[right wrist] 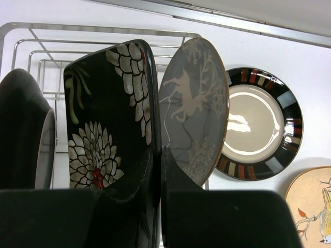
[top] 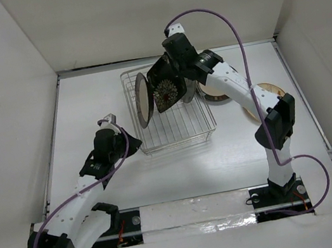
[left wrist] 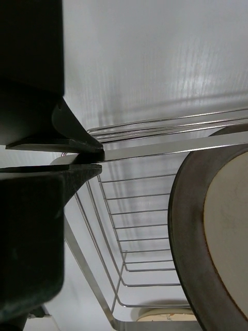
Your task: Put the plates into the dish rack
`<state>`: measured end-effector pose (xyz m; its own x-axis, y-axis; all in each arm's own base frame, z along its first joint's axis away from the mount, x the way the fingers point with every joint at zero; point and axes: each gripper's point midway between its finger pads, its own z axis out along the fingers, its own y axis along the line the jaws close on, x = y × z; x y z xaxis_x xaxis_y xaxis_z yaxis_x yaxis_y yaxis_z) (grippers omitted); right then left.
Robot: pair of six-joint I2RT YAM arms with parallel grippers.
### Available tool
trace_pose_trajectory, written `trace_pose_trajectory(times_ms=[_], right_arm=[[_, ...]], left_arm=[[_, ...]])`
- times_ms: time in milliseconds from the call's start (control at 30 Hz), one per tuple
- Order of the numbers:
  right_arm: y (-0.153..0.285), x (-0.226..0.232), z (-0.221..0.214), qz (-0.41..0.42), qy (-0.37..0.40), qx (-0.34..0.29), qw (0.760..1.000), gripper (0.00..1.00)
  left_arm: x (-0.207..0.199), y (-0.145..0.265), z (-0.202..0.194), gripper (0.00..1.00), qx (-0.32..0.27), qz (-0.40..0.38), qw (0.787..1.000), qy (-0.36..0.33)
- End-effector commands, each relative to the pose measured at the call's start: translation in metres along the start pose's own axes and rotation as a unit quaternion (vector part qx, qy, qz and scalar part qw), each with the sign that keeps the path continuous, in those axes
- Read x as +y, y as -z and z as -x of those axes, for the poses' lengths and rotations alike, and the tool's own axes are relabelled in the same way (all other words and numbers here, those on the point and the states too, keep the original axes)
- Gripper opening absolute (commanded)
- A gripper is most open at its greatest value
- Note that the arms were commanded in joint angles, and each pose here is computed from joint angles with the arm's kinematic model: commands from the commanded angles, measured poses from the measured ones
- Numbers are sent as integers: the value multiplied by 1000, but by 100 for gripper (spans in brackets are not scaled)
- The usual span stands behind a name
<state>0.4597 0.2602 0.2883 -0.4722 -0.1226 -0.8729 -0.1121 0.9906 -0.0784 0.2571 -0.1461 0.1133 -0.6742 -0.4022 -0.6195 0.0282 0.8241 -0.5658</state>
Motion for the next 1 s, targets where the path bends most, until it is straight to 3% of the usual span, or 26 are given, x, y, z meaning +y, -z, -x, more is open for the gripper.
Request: trace_pose_trajectory(times_ms=[0,200,233,400,667,967], right_arm=[[40,-7,75,3,-80,-109,991,0],[30,-6,74,-23,-65,-98,993,0],[29,-9,74,-36,-63,-98,993,0],[29,-4,78,-49,-58,-100,992,0],[15,5,67,-70,-26,-85,994,0],[14,10,72,-103,22,-96,990,0]], left_arm=[[-38,10,-16,0,40,-105,994,-1],[-45,13,-18,39,45,-126,991,1],[-47,14,-16,41,42,-129,991,-1],[-49,21,-7,44,26,-123,992,-14],[-57,54,63,44,-100,-76,989,-81],[-57,55,74,44,-122,-63,985,-103]])
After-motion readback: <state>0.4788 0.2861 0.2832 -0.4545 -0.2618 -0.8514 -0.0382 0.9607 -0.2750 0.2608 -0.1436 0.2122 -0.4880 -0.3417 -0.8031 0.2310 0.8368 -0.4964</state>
